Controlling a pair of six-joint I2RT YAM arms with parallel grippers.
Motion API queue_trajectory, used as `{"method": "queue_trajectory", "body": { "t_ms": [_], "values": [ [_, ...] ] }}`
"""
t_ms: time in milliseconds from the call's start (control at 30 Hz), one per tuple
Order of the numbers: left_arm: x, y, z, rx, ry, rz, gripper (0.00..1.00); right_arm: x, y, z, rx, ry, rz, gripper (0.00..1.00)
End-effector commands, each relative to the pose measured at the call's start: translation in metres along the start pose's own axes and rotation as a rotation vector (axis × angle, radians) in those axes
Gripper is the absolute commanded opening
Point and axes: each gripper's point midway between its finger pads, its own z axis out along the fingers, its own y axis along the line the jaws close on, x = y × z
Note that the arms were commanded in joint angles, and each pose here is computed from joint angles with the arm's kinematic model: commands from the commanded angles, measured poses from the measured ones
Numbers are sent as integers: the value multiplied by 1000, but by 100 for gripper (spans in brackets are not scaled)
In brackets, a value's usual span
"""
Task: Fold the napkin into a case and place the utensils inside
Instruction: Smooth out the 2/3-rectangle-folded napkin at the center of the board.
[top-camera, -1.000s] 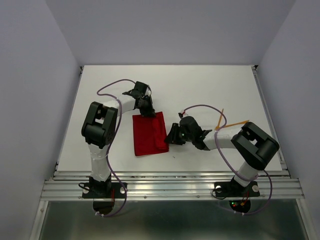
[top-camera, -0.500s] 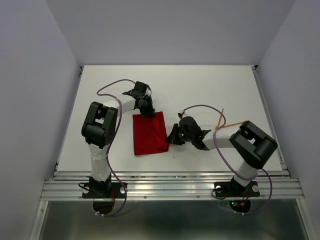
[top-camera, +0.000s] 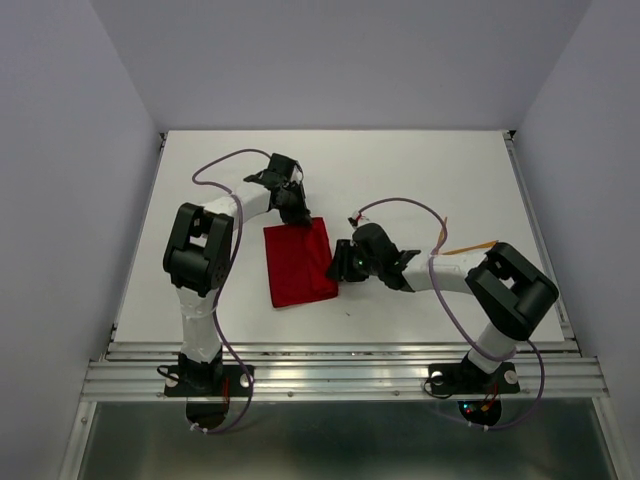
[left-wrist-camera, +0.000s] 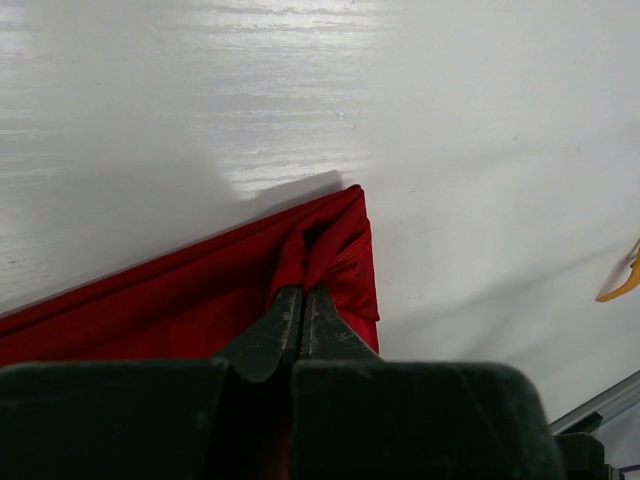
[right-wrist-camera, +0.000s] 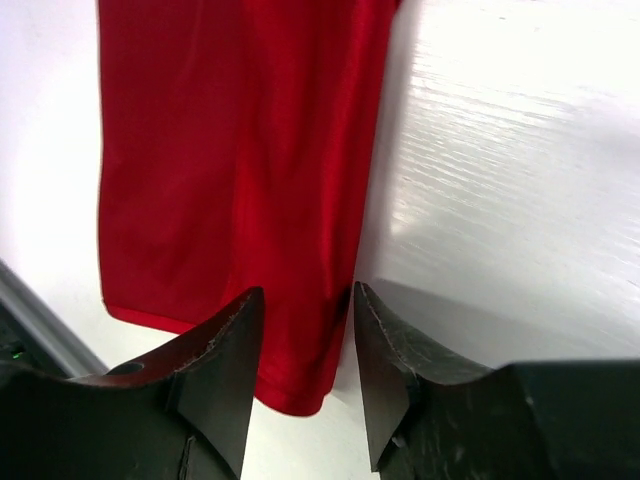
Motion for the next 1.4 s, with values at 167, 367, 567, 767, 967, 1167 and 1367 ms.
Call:
{"method": "queue_trajectory", "body": {
  "t_ms": [167,367,567,767,967,1167,1367],
  "values": [
    [-12,2,-1,-17,-2,33,0,5,11,-20,-7,-11,-24,48],
    [-14,2,1,-13,4,46,0,8,7,-24,-9,-32,27,49],
    [-12,7,5,-16,17,42,0,10,7,-17,-19,-33,52,49],
    [-14,8,6,-15,13,36,0,11,9,-13,-30,-19,39,49],
    [-18,8,5,-14,4,31,0,14,4,-11,-11,-3,17,43],
    [-16,13,9,-21,13,25,0,15,0,-13,3,-10,23,41],
    [-15,15,13,-23,21,24,0,12,-3,-17,17,-43,48,46]
  ]
}}
